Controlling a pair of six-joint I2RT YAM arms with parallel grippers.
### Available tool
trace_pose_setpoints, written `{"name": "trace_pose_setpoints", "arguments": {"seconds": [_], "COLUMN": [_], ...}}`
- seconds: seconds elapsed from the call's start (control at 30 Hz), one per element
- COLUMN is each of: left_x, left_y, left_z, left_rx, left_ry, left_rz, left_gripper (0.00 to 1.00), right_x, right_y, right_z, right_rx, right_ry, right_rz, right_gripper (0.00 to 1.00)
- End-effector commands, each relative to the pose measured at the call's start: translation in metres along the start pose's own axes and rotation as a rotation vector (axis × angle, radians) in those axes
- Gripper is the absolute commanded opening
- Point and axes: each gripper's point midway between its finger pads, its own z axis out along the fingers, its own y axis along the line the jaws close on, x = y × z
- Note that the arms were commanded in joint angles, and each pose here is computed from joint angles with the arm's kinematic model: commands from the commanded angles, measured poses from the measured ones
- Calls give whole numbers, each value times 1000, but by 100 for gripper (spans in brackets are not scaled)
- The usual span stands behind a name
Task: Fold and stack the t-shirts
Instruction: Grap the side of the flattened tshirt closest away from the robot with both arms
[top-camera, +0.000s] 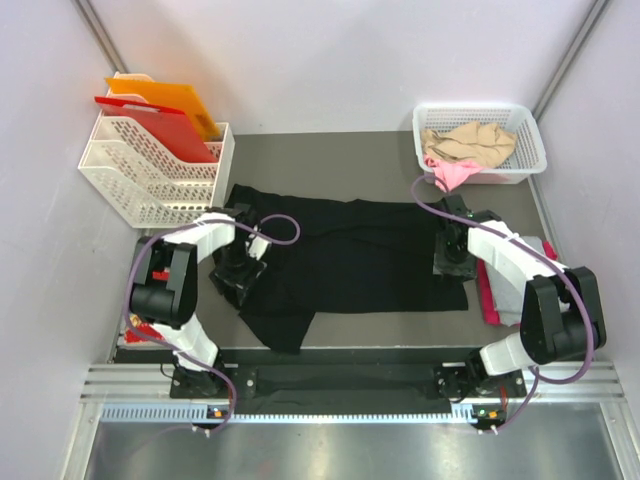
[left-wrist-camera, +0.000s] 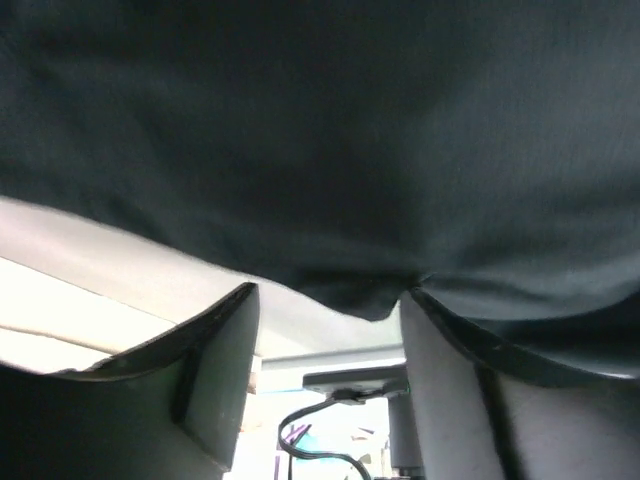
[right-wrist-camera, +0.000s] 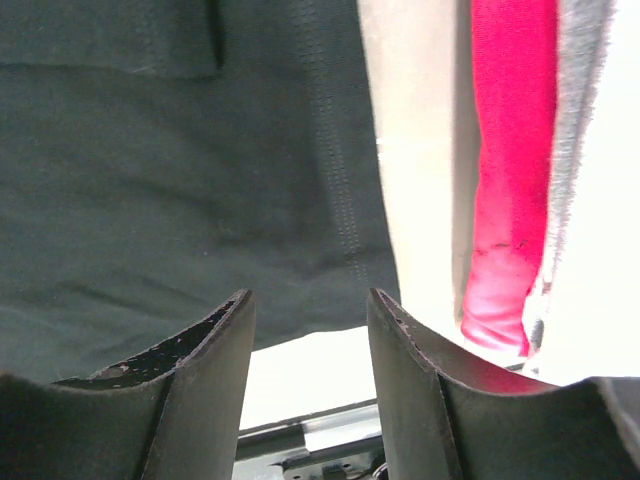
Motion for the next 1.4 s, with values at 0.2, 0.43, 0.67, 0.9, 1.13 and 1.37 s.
{"name": "trace_pose_setpoints", "arguments": {"seconds": [0.2, 0.43, 0.67, 0.9, 1.13, 1.37], "left_x": [-17, -15, -16, -19, -15, -9], "left_y": [11, 14, 18, 19, 22, 27], "left_z": [13, 11, 1, -10, -13, -10], "left_rx": [-44, -66, -83, -87, -100, -110], "left_ry": [-16, -29, -50, -74, -67, -58], "left_rz": [-22, -25, -21, -20, -5, 0], "left_gripper": [19, 0, 0, 0, 0, 0], "right_x": [-7, 6, 24, 41, 57, 58], "right_y": [-14, -4, -2, -16, -15, -19], "right_z": [2, 7, 4, 9, 19, 30], "right_rx": [10, -34, -40, 56, 65, 102], "right_ry": [-31, 29, 84, 128, 152, 107], "right_rz": [36, 68, 110, 152, 231, 313], "right_gripper": [50, 48, 47, 49, 52, 52]}}
